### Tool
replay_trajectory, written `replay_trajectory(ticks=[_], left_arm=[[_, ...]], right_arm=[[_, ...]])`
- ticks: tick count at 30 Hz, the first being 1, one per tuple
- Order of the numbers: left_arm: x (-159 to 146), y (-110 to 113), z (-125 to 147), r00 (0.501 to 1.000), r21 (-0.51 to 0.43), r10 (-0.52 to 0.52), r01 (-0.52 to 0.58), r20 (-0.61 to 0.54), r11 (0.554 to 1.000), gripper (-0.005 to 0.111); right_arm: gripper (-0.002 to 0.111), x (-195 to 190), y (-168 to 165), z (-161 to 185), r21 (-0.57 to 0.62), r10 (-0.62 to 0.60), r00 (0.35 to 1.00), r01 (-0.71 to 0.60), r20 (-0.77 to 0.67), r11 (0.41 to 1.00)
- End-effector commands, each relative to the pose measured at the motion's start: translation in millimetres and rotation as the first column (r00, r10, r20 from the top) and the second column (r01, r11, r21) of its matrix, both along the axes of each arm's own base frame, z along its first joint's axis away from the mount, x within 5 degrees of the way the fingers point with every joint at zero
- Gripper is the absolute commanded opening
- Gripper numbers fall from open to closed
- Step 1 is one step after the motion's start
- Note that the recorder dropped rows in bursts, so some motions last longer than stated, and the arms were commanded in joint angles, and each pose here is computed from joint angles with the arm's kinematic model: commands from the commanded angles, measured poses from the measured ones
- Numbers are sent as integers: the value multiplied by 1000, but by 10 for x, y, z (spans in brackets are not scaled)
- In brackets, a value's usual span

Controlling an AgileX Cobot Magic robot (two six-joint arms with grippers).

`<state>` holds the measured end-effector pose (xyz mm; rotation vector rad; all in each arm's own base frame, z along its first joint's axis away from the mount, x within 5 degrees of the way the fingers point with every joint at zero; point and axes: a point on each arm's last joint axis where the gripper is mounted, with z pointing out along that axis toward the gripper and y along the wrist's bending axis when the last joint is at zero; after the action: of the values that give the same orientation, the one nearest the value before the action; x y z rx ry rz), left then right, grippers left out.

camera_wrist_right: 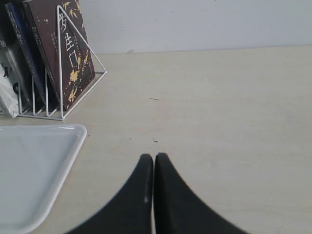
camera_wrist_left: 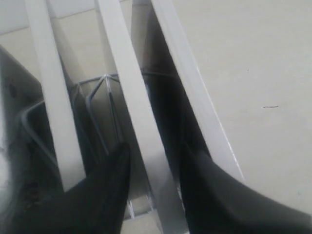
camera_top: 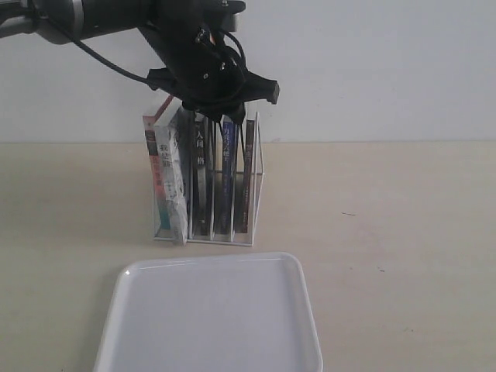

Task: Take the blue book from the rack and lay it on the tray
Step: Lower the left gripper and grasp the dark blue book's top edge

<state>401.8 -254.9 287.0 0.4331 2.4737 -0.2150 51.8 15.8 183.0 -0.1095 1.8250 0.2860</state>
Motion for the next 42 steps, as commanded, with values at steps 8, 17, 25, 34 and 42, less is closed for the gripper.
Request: replay_trajectory(ticks=[8, 17, 25, 34, 42], left_arm=[[-6, -46, -75, 1000, 7, 2, -2, -26, 1000, 33], [7, -55, -129, 999, 14, 3, -2, -37, 1000, 32], [1, -51, -134, 999, 22, 0, 1, -44, 1000, 8], [-25, -31, -33, 1000, 11, 2, -1, -25, 1000, 4], [-115, 34, 309, 999, -27, 4, -3, 36, 1000, 4]], right_arm=[[0, -1, -4, 6, -9, -1, 1000, 1, 10, 1000], [0, -1, -4, 6, -9, -1, 1000, 1, 10, 1000], [0, -1, -4, 6, -9, -1, 1000, 1, 10, 1000], [0, -1, -4, 6, -9, -1, 1000, 1, 10, 1000], [0, -1, -4, 6, -9, -1, 1000, 1, 10, 1000]])
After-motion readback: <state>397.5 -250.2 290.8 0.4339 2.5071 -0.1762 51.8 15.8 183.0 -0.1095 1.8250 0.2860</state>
